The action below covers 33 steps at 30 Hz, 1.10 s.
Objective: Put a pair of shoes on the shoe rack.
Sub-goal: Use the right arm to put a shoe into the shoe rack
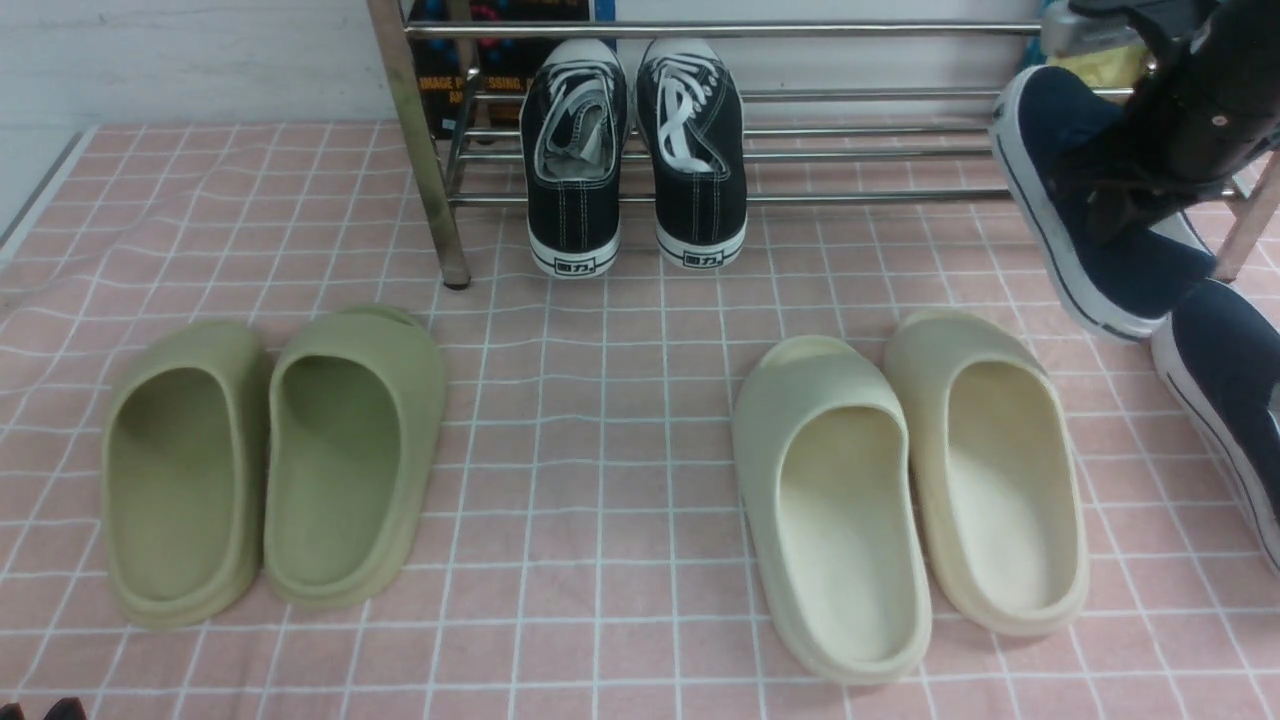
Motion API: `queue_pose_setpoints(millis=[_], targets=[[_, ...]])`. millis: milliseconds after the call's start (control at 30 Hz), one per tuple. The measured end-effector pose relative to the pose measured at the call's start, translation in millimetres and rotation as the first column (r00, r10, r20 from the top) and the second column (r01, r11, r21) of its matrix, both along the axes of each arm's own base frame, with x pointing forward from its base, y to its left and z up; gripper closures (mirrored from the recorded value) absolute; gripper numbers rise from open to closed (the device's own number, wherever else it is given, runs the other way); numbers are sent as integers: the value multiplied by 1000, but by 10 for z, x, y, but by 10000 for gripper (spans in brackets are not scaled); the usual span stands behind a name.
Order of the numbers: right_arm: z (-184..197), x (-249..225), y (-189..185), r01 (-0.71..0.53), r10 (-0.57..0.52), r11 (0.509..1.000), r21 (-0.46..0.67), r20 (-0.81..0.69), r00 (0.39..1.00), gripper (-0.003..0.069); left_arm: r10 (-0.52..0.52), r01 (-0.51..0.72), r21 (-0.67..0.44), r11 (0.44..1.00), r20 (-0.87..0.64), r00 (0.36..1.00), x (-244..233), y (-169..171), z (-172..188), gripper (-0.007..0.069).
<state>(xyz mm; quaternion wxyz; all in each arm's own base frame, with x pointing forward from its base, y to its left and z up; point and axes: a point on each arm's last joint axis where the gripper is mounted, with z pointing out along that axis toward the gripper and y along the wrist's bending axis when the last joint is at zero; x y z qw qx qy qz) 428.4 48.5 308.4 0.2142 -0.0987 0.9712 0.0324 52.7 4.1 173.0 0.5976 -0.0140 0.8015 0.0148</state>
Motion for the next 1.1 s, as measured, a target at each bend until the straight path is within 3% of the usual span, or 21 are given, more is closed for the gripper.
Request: queue_pose_setpoints(millis=[367, 733, 833, 900, 933, 1000, 1100], targets=[[-77, 657, 115, -32, 27, 998, 49, 101, 994, 622, 0, 0, 0, 1000, 0, 1000, 0, 0, 0, 385], [-182, 858, 132, -32, 23, 998, 51, 164, 986, 602, 0, 0, 0, 1000, 0, 1000, 0, 0, 0, 385], [-185, 866, 132, -29, 20, 998, 51, 168, 985, 542, 0, 0, 0, 1000, 0, 1000, 0, 0, 0, 385], [-135, 842, 130, -22, 12, 998, 57, 168, 986, 429, 0, 0, 0, 1000, 0, 1000, 0, 0, 0, 385], [-121, 835, 130, -20, 10, 998, 60, 167, 986, 419, 0, 0, 0, 1000, 0, 1000, 0, 0, 0, 385], [-15, 758, 124, -17, 8, 998, 61, 147, 989, 300, 0, 0, 0, 1000, 0, 1000, 0, 0, 0, 385], [172, 647, 113, -20, 11, 998, 60, 146, 989, 192, 0, 0, 0, 1000, 0, 1000, 0, 0, 0, 385]])
